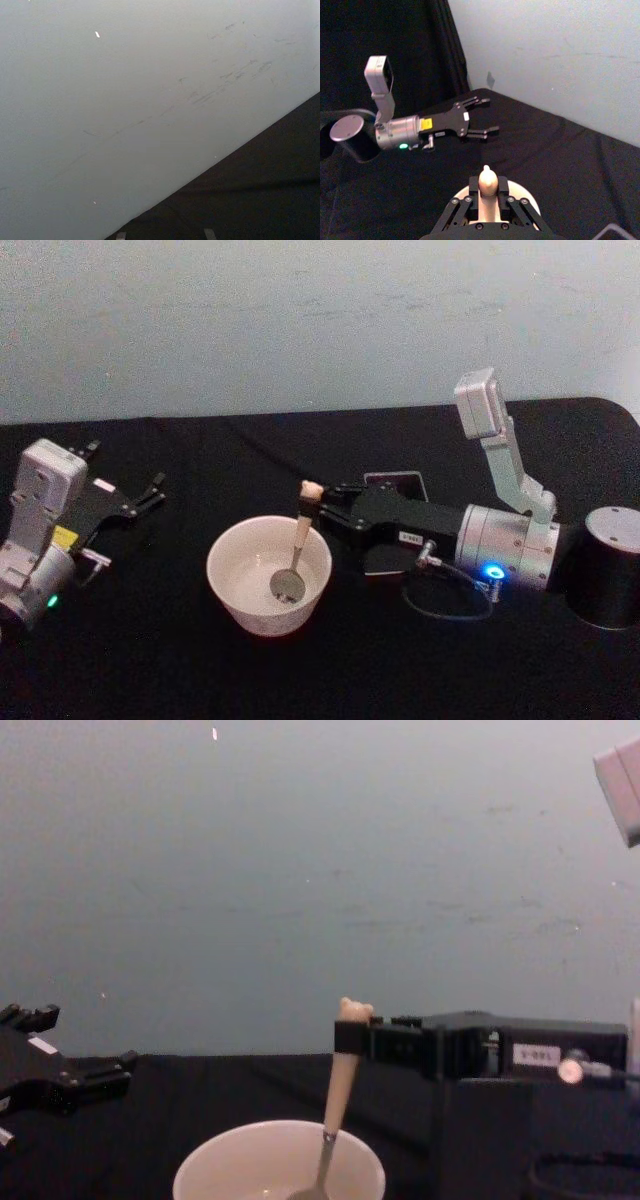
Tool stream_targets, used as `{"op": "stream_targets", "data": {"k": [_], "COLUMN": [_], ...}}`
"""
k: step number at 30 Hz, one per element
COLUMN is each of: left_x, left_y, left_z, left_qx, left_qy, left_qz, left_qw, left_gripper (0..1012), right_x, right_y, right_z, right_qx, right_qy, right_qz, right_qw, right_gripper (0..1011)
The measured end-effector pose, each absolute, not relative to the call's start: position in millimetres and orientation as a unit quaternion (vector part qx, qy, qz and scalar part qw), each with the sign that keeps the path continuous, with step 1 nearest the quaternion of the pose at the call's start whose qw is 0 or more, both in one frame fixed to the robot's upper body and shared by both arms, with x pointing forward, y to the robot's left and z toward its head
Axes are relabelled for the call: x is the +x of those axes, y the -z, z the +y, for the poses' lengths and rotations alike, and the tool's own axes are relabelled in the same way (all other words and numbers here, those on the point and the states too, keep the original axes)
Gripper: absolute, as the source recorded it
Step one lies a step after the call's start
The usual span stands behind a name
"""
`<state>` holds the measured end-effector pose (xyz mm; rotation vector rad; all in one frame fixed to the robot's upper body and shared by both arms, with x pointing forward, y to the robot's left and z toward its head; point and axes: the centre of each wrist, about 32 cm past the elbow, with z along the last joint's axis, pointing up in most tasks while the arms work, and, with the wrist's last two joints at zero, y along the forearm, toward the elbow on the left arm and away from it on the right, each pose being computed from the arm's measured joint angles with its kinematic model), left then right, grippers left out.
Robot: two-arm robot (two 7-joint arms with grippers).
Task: Pick up the stirring spoon with one hand, stir inside the cup, then place it back in its original position.
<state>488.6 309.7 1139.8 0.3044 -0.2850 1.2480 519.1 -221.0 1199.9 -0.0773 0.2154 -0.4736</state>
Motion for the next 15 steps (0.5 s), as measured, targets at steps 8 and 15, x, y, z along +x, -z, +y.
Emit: {"op": "stream_targets", "data": {"k": [8,15], "left_x": [488.6,488.6], "left_y": [-1139.8,-1139.8], "left_z": [309.7,309.6], "left_qx": [0.141,0.141], "left_qy": [-0.58,-0.58], "left_qz": [-0.132,-0.132], "left_qw": [0.791,0.791], "left_gripper": [1001,1002], "right_x": [524.3,525.5], "right_y": [-1204.1,-1207.2], "right_z": [-216.5,-216.3], "right_qx": [-0.025,-0.019], "right_qy": [0.245,0.251], "right_qz": [0.112,0.117], "right_qw": [0.963,0.961], "right_gripper": [221,221]}}
